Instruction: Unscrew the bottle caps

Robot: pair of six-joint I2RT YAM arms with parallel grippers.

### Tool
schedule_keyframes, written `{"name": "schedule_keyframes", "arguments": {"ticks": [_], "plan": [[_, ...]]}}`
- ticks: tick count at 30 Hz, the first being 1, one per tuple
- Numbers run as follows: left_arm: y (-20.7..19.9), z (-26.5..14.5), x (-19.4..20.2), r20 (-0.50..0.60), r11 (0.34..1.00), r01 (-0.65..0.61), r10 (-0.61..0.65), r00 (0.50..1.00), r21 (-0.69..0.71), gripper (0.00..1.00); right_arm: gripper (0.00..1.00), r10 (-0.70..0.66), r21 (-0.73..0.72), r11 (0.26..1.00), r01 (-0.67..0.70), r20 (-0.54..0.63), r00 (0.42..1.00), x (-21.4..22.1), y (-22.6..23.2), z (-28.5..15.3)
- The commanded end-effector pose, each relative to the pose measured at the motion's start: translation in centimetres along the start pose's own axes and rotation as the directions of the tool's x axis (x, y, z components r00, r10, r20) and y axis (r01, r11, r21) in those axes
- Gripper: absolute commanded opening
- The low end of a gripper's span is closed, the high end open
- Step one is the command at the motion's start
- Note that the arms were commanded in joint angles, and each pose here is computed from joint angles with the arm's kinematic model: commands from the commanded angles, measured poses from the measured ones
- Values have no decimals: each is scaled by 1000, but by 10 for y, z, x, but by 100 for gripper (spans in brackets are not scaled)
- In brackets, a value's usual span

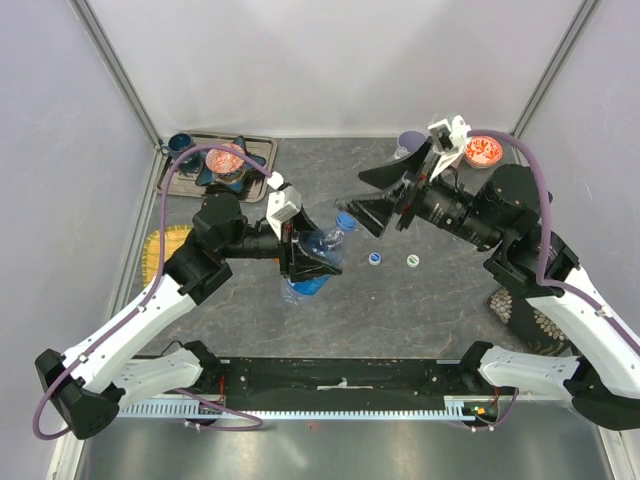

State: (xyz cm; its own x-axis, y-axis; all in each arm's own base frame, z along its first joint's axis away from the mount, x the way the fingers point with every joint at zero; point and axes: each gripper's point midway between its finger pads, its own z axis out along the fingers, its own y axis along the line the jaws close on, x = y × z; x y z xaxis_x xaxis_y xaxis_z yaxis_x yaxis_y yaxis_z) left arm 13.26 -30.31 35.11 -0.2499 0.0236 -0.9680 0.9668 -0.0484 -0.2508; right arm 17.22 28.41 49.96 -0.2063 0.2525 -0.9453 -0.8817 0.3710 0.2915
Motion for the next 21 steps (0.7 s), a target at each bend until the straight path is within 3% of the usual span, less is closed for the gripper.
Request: {"name": "schedule_keyframes", "arguments": {"ticks": [1, 3, 4, 10, 13, 21], "plan": [[44, -11, -27, 40, 920, -162, 188, 981, -358, 44, 90, 123, 340, 928, -150, 99, 987, -13, -56, -4], [49, -10, -28, 27, 882, -201, 234, 972, -427, 45, 89, 179, 398, 893, -211, 117, 977, -7, -67, -3], [65, -18, -29, 21, 823, -201, 251, 968, -531, 45, 89, 199, 423, 879, -218, 91, 976, 4, -73, 2], [98, -35, -25, -58, 632, -238, 293, 954, -738, 44, 89, 233, 470, 845, -256, 108, 966, 5, -85, 12], [104, -37, -23, -83, 587, -250, 296, 952, -770, 44, 89, 244, 463, 845, -269, 115, 963, 4, -85, 18], [110, -36, -18, -123, 546, -277, 301, 946, -791, 44, 86, 277, 449, 848, -283, 81, 958, 20, -88, 38]]}}
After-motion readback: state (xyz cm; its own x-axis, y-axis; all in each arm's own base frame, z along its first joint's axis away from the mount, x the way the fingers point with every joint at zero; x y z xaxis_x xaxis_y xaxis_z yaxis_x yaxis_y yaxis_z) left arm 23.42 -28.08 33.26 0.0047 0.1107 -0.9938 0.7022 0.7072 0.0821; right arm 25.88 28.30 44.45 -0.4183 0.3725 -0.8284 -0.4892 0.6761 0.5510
